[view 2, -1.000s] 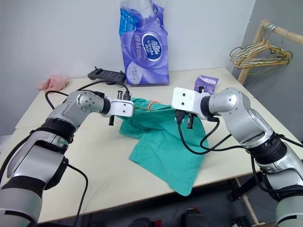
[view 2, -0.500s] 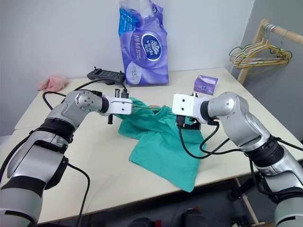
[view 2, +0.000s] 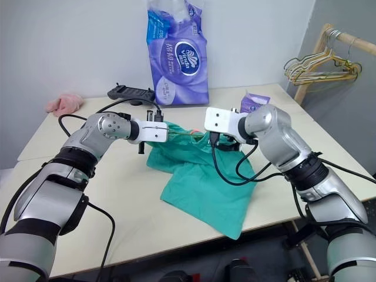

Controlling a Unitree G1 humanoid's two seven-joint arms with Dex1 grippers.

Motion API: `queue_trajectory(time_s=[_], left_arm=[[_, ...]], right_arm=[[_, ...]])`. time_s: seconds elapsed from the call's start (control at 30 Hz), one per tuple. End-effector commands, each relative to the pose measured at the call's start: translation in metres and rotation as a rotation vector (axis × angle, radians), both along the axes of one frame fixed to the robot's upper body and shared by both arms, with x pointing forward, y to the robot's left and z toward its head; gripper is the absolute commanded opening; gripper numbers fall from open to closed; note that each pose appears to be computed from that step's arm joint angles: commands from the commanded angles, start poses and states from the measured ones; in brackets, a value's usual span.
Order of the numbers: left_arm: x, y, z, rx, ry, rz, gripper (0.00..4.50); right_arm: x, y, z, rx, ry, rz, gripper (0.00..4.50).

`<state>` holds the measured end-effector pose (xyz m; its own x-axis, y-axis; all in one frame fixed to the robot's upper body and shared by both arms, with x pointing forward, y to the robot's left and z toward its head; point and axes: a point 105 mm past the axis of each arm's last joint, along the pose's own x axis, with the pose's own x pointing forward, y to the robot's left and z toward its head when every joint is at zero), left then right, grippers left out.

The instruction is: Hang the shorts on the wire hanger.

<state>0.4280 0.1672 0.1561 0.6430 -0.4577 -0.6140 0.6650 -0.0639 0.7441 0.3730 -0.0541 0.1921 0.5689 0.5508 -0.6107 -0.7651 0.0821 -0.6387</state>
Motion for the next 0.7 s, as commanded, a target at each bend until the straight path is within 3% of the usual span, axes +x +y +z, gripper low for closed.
queue_trajectory(time_s=[0.03,0.3,0.47,0.57,0.7], left_arm=[[0.002,-0.002,0.02,-0.033,-0.071,-0.011,0.0],[-0.001,-0.003,0.016,-0.048,-0.069,-0.013,0.0],[-0.001,-0.003,0.015,-0.05,-0.069,-0.006,0.0],[-0.002,0.0,0.012,-0.047,-0.062,0.0,0.0],[-0.001,0.001,0.011,-0.044,-0.062,0.006,0.0]], right_arm=[[0.007,-0.001,0.0,-0.026,-0.004,0.004,4.06],[0.041,-0.015,-0.026,-0.055,0.011,-0.094,4.06],[0.049,-0.012,-0.026,-0.058,-0.009,-0.095,4.06],[0.049,-0.009,-0.021,-0.047,-0.021,-0.077,3.52],[0.048,-0.008,-0.02,-0.066,-0.039,-0.06,2.09]])
